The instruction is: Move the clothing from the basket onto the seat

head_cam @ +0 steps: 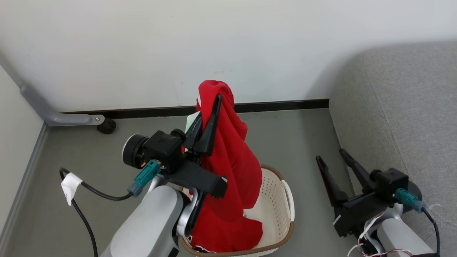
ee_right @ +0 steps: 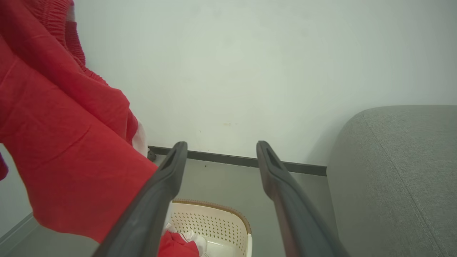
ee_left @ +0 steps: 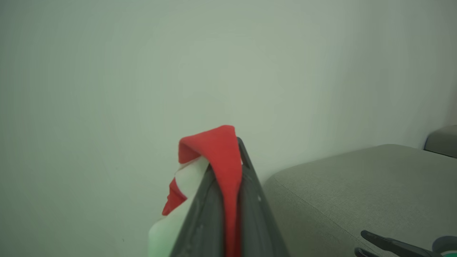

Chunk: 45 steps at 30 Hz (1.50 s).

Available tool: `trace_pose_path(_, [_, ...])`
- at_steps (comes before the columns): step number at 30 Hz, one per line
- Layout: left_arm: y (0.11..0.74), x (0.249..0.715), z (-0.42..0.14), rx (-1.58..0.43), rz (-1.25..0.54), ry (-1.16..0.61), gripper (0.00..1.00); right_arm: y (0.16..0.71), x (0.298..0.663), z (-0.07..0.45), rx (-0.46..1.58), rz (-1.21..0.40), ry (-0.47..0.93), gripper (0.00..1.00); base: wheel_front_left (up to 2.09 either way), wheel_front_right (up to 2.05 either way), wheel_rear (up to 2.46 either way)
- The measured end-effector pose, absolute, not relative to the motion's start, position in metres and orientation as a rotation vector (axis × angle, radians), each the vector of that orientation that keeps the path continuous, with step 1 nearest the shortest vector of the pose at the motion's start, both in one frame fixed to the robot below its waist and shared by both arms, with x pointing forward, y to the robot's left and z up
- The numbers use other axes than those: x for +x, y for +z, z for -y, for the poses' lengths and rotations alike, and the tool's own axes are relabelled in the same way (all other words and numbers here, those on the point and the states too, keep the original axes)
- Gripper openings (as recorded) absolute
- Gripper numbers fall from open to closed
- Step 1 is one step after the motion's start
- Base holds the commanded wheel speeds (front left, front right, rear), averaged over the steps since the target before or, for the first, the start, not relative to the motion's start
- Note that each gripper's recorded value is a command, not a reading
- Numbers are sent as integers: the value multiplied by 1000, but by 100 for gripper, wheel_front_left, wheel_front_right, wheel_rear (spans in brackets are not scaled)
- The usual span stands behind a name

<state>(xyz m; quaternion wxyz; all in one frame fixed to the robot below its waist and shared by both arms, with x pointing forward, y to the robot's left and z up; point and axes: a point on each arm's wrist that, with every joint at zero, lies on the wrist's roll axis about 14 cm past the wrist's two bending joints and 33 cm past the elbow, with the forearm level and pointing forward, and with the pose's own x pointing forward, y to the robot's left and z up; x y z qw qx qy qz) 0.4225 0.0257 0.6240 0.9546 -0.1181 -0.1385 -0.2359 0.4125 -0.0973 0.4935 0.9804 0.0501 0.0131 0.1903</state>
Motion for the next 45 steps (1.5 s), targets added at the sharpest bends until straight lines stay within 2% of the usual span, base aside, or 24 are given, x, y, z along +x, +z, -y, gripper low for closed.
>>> trace_pose_path(12, [623,422,-15,-256,280,-509,0,509,392,22,-7,27,679,100,0,0,0])
trace_pose_path(20, [628,423,-11,-255,294,-524,0,518,387,-8,-102,68,830,100,0,0,0])
trace_pose_path(32, [627,422,-9,-244,296,-542,0,527,406,-25,-116,78,865,100,0,0,0])
trace_pose_path(44, [622,423,-8,-246,284,-547,0,518,394,-57,-150,44,986,100,0,0,0])
trace_pose_path(45, [622,423,-8,-247,283,-547,0,518,394,-57,-152,41,989,87,0,0,0])
